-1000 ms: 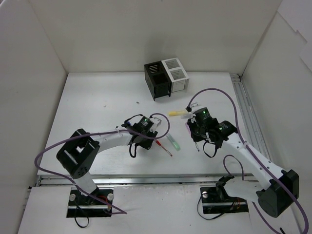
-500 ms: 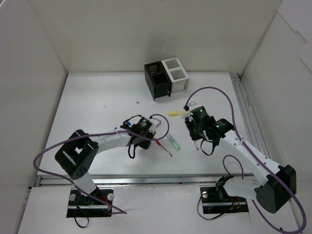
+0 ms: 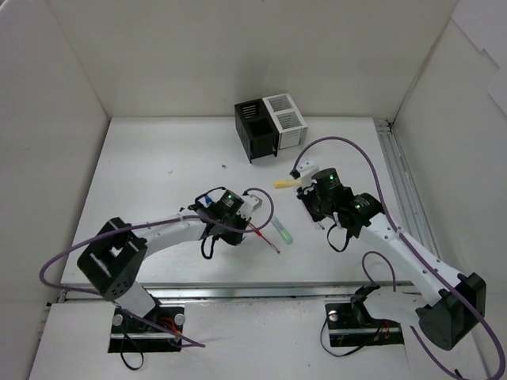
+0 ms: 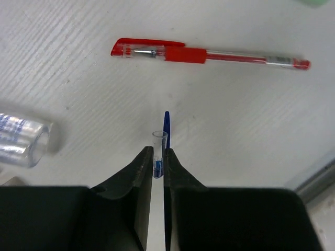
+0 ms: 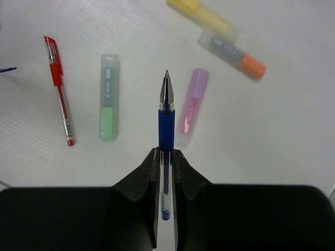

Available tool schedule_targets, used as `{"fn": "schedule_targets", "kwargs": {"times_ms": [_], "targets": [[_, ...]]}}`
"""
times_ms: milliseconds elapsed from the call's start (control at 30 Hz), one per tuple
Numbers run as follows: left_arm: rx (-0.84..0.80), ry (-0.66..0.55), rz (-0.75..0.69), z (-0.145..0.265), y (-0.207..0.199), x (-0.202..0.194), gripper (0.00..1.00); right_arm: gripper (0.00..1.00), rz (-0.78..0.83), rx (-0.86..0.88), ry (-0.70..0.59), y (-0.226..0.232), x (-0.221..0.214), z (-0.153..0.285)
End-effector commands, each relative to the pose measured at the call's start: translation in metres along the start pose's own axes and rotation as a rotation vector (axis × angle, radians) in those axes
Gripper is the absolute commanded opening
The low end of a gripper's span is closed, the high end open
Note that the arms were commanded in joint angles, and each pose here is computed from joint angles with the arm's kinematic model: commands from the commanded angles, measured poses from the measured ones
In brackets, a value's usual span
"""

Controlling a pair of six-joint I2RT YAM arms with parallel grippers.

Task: Sort the stationery into containers
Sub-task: Close the pen cap on the pen.

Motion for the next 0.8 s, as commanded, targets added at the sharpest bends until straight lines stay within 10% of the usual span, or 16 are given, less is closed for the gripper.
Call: {"fn": "schedule_targets", "kwargs": {"times_ms": [0, 367, 767], "targets": [[-0.082, -0.143, -0.117, 0.057, -0.020, 0.033, 0.00, 0.00, 0.308, -0.063, -0.352, -0.016, 0.080, 0.031], [-0.347, -0.418, 0.021, 0.162, -0.040, 0.053, 0.00, 0.00, 1.117, -0.239, -0.588, -0.024, 0.161, 0.047], [-0.668, -0.214, 0.125, 0.173, -0.079, 0.019, 0.00, 0.00, 1.819, 0.055, -0.438, 0.040, 0.100, 0.022]]}}
Point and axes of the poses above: each gripper's point midway between its finger pads, its own z axis back along the fingers, its own y axis along the line the jaws close on, x = y × z, the point moved 3 cm from there along z, back along the fingers, and after that the axes turned 3 degrees about z, right-handed, at the moved point
